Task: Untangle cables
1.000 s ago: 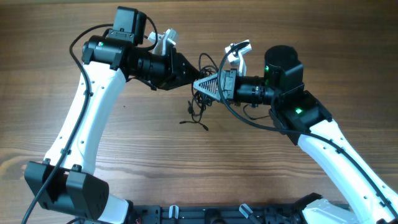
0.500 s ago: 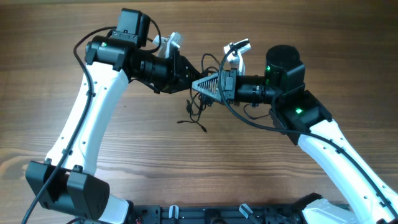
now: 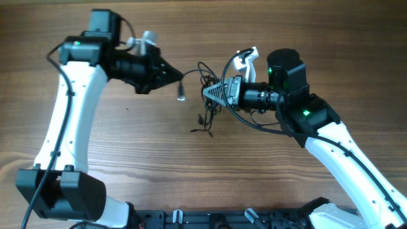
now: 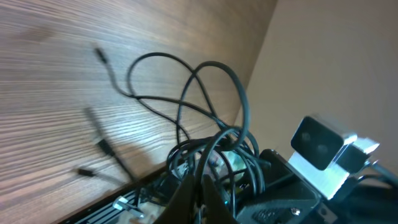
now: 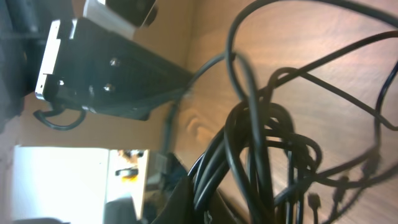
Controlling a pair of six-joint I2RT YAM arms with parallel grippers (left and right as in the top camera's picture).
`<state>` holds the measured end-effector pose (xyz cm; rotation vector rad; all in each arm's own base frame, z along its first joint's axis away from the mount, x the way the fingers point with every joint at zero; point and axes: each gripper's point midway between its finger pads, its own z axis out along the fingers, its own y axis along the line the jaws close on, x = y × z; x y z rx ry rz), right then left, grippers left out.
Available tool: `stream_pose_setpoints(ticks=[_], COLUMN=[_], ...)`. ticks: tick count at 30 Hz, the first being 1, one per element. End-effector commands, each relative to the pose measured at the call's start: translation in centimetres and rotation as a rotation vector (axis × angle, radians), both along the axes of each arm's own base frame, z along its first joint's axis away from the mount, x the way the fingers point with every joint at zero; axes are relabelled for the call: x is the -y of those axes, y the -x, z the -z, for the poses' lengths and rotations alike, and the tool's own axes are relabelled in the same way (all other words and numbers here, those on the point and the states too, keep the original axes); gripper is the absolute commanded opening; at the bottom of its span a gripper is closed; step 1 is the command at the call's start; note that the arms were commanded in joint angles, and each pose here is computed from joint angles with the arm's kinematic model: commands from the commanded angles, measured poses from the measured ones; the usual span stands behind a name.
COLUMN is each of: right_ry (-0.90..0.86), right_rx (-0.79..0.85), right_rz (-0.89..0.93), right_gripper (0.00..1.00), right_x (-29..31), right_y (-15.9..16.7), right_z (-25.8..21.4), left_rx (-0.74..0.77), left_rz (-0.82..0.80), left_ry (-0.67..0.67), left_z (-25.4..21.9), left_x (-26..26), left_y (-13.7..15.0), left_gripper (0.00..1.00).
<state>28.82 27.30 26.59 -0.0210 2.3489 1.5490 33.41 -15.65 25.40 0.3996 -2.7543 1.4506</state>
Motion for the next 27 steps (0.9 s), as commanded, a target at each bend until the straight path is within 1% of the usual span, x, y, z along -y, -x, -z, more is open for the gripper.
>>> stream_pose_setpoints(ticks=[1,3,5,6,7,8,9,10,12,13,14,16,17,18,19,20,21,23,25,26,27], right_ry=[0.128,0.228,0.204,0.153,0.062,-0.037,-0.088,-0.126,-0.115,-0.071,-0.038,-0.006,0.015,0.038,0.074,0.129,0.176,0.341,0.508,0.62,0.766], right_rx=[0.045,0.016,0.029,0.064,0.103,0.146,0.163,0.172,0.2,0.198,0.17,0.12,0.086,0.063,0.038,0.005,0.019,0.033,0.038,0.039,0.021], right_rz=[0.132,0.225,0.16,0.077,-0.038,-0.137,-0.18,-0.201,-0.19,-0.151,-0.125,-0.142,-0.15,-0.146,-0.12,-0.08,-0.072,-0.004,0.056,0.101,0.183], right_gripper=[0.04,0.04,0.04,0.04,0.04,0.04,0.04,0.04,0.07,0.15,0.15,0.15,0.24,0.4,0.5,0.57,0.68,0.72,0.74,0.75,0.75], right_x=[1.8,3.5,2.7,1.6,0.1,-1.1,-1.5,-1.8,-1.9,-2.1,-2.2,-3.3,-4.0,-4.4,-4.2,-3.8,-3.4,-1.2,1.2,3.0,5.8], right_y=[-2.1,-2.9,-2.1,-1.3,0.1,1.3,1.8,2.1,1.8,1.0,0.7,0.8,0.7,0.4,-0.2,-0.9,-1.1,-1.9,-2.5,-2.9,-3.2], right_z=[1.8,3.7,3.3,2.3,0.5,-1.7,-2.9,-3.8,-3.7,-2.5,-1.3,0.8,2.3,3.7,5.1,6.9,7.9,10.3,11.3,11.7,12.1], left_rx=[-0.035,-0.042,-0.009,-0.001,-0.002,-0.005,-0.015,-0.024,-0.043,-0.024,-0.02,-0.023,-0.026,-0.027,-0.032,-0.046,-0.059,-0.076,-0.069,-0.066,-0.082], left_rz=[-0.073,-0.125,-0.174,-0.19,-0.2,-0.199,-0.194,-0.19,-0.167,-0.135,-0.121,-0.122,-0.135,-0.142,-0.15,-0.158,-0.166,-0.175,-0.157,-0.145,-0.153], left_ry=[0.02,0.021,-0.003,-0.016,-0.016,-0.016,-0.015,-0.015,-0.016,-0.022,-0.023,-0.055,-0.096,-0.124,-0.155,-0.196,-0.235,-0.316,-0.353,-0.378,-0.431], left_z=[-0.6,-0.6,-0.4,-0.3,-0.3,-0.3,-0.2,-0.2,-0.1,0.0,0.0,0.4,0.9,1.3,1.7,2.2,2.7,3.7,4.0,4.2,4.7], left_x=[-2.1,-3.9,-5.7,-6.3,-6.6,-6.6,-6.4,-6.2,-5.6,-5.0,-4.6,-4.5,-5.0,-5.4,-5.8,-6.3,-6.8,-7.7,-7.3,-7.0,-6.8], left_y=[-0.3,-0.8,-1.9,-2.2,-2.3,-2.2,-2.0,-1.8,-1.2,-1.0,-0.9,-0.9,-1.0,-1.1,-1.0,-0.8,-0.6,-0.3,-0.2,-0.1,0.1], left_gripper=[0.04,0.04,0.04,0.1,0.48,0.76,0.83,0.84,0.78,0.78,0.77,0.73,0.72,0.72,0.71,0.72,0.71,0.71,0.72,0.72,0.71])
